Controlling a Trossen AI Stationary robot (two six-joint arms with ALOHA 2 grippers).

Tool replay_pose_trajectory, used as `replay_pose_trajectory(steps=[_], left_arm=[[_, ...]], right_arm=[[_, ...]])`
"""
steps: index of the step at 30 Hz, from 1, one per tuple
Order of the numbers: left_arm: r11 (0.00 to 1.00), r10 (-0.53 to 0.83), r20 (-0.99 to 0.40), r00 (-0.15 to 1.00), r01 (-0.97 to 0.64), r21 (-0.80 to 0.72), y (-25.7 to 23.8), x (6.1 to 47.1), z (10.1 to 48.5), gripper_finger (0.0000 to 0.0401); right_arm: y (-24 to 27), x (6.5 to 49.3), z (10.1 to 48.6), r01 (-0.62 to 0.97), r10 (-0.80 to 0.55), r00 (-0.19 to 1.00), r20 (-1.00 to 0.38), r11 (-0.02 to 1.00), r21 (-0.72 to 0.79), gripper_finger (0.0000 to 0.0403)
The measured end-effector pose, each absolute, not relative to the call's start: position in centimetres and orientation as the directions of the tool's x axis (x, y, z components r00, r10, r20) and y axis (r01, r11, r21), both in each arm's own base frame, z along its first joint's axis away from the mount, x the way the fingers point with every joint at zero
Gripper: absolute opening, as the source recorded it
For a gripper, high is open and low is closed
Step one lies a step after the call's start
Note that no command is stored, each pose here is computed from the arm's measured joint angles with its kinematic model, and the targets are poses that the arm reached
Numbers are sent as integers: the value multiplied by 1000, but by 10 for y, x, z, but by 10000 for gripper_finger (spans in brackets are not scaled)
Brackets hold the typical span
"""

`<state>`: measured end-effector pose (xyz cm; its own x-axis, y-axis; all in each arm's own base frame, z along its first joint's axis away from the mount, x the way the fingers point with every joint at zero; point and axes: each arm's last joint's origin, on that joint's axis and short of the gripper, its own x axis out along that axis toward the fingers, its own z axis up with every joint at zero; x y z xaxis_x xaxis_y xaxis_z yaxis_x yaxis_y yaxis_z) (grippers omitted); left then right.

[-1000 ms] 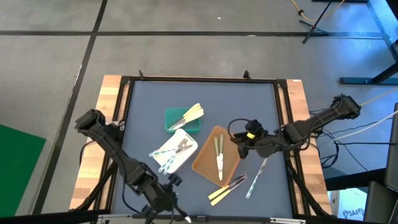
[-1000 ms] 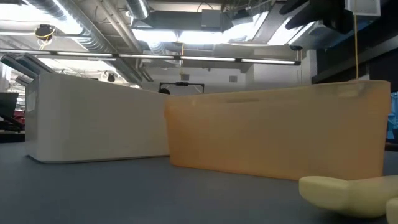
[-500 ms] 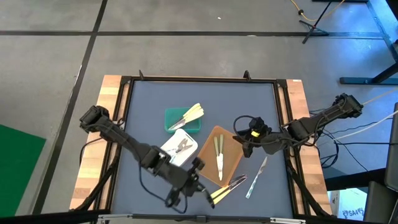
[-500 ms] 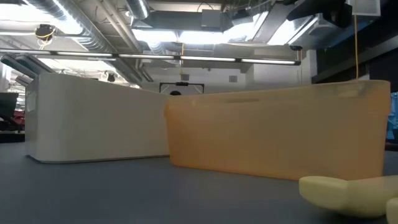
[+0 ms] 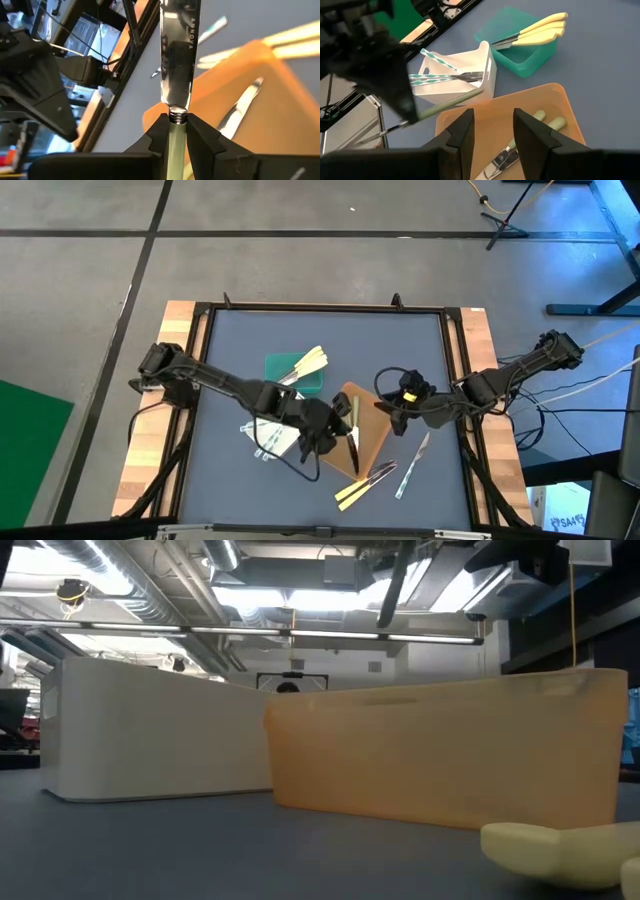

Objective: Sort silverware by color (type)
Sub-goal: Put the green knife into the orange bin

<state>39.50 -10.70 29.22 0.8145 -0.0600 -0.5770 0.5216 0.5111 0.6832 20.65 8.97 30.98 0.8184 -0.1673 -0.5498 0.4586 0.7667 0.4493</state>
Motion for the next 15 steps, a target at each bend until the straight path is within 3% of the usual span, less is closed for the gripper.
replay_pose_trajectory(steps=[15], left_arm=[[250, 47, -689, 724, 659, 709, -67, 429, 230, 44]], right_arm=[[90, 206, 310, 449, -146, 817, -558, 769, 456, 121]])
